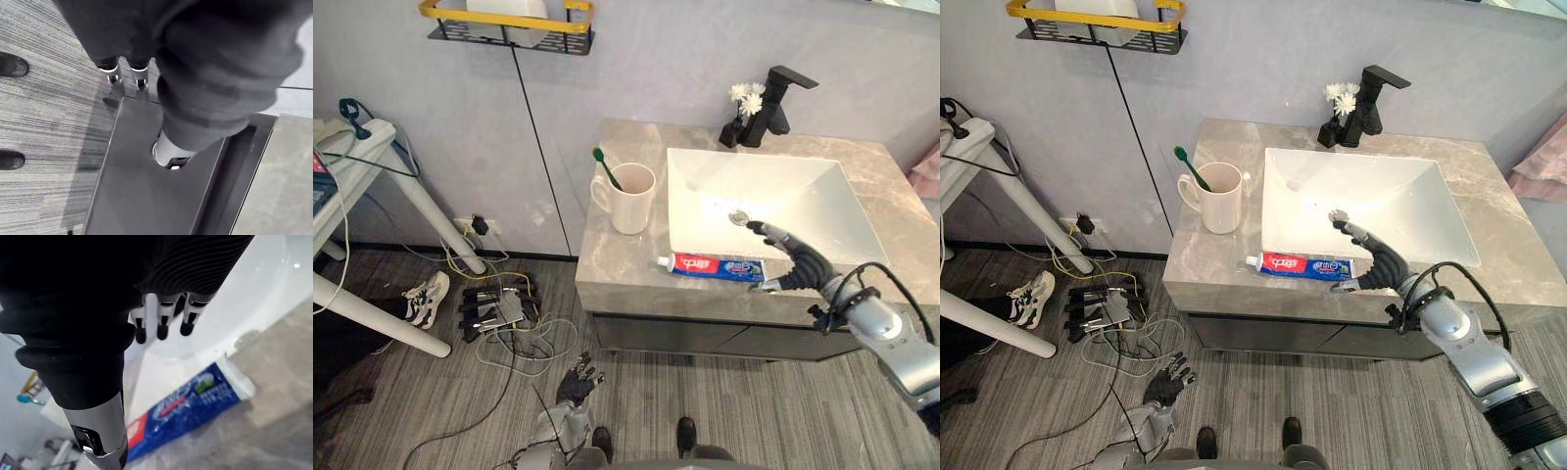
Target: Organize washtable
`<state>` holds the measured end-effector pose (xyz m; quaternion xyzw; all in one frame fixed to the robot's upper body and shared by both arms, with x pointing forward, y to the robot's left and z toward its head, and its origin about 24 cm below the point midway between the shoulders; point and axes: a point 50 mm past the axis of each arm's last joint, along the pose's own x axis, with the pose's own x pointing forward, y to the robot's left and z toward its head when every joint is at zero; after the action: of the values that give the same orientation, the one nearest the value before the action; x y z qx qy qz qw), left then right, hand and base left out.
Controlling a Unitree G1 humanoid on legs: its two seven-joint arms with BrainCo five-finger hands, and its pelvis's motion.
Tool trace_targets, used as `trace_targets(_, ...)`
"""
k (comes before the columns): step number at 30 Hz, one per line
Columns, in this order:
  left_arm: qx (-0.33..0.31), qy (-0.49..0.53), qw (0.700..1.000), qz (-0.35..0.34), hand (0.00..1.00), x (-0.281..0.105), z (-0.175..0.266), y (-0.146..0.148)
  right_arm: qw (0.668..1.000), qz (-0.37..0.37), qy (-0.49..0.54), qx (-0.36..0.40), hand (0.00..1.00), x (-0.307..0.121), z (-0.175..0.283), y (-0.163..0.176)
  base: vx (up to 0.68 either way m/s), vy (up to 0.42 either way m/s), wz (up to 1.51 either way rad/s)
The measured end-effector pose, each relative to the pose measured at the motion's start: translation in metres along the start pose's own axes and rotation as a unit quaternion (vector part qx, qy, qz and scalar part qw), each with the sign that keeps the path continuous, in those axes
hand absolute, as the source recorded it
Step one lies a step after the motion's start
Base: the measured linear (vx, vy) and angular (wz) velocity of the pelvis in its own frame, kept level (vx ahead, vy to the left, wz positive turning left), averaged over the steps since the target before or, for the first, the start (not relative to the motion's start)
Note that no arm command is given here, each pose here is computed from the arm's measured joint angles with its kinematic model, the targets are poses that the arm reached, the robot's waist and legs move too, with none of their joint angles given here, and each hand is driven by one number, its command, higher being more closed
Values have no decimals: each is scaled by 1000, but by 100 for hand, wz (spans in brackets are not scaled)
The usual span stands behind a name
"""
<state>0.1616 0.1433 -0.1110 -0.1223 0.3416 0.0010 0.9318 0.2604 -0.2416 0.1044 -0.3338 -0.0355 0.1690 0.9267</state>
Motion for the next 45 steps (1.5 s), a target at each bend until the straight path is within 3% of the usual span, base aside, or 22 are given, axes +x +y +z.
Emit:
trace_targets(24, 37, 47, 998, 4, 0, -4, -15, 18, 1000, 8, 17, -12, 0, 1, -10, 9, 1, -19, 0)
trace_targets(45, 39, 68, 997, -2, 0, -5, -25, 14, 1000, -4, -1, -17, 0, 11, -1, 0, -9, -5, 0)
